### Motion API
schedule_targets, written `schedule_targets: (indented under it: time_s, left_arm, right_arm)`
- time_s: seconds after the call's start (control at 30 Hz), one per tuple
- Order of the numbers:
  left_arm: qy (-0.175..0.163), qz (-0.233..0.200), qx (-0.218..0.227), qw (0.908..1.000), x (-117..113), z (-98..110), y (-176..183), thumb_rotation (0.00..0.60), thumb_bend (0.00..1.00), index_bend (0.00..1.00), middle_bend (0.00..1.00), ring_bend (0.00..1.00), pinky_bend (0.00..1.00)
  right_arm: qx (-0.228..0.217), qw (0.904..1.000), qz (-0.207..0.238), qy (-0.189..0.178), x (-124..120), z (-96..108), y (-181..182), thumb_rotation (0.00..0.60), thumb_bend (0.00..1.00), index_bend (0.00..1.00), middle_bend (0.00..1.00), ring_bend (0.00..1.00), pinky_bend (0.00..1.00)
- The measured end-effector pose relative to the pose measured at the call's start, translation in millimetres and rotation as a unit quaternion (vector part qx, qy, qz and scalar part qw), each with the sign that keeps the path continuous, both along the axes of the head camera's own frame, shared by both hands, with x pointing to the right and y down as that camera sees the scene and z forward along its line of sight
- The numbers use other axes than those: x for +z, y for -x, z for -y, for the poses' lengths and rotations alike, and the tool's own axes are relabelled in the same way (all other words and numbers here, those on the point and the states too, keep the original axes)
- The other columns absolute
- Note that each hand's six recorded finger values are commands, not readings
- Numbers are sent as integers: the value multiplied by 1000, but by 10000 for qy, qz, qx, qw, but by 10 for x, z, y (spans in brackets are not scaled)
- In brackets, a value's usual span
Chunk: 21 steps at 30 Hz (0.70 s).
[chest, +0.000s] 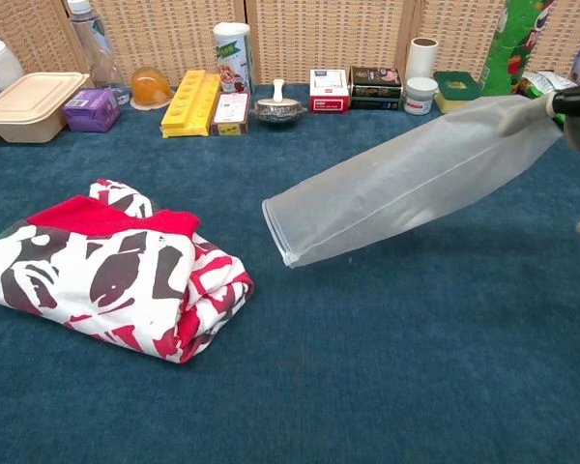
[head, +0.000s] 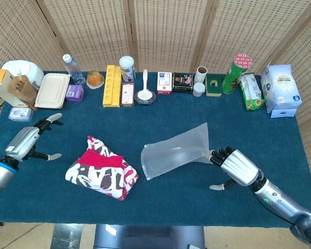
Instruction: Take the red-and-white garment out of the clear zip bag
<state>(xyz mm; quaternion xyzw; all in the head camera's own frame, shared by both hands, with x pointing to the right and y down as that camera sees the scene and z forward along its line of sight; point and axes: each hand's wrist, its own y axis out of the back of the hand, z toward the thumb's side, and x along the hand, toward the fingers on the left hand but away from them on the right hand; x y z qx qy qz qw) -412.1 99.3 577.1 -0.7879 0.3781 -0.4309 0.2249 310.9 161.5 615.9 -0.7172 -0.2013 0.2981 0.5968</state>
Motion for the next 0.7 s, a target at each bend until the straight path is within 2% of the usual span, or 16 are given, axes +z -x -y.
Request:
schedule_targets:
  time_s: [0.13, 0.3, 0.4, 0.47, 0.5, 0.6, 0.7]
  left_arm:
    - [-246, 220, -163, 9993, -64, -93, 164, 600, 162, 36, 226, 110, 254]
    - [-498, 606, -361, 9963, -131, -290, 387, 600, 175, 71, 226, 109, 255]
    - [-555, 765, -471, 9944, -155, -421, 498, 600, 175, 84, 226, 110, 255]
    - [-581, 874, -517, 9931, -167, -506, 564, 600, 174, 84, 226, 110, 256]
    - [-598, 922, -534, 9925, -173, -538, 590, 600, 174, 84, 226, 110, 256]
    - [-685, 1103, -575, 9899, -193, -634, 669, 600, 174, 84, 226, 110, 256]
    - [-763, 1298, -596, 9868, -206, -724, 737, 600, 175, 91, 226, 109, 255]
  right_arm:
    - [422, 9985, 290, 192, -110, 47, -45, 116, 56, 200, 362, 528, 601]
    - [1028, 9928, 496, 374, -230, 113, -183, 112, 65, 200, 362, 506, 568]
    - [1346, 9888, 398, 502, -267, 140, -320, 87, 53, 172, 302, 413, 442]
    - [1471, 9866, 282, 646, -274, 132, -396, 80, 41, 104, 217, 311, 315]
    - [1524, 9855, 217, 712, -271, 125, -428, 80, 38, 84, 196, 284, 290]
    - [1738, 9808, -8, 881, -266, 99, -528, 79, 43, 74, 188, 263, 272]
    - [1987, 9752, -228, 948, -259, 72, -638, 78, 85, 96, 224, 285, 302]
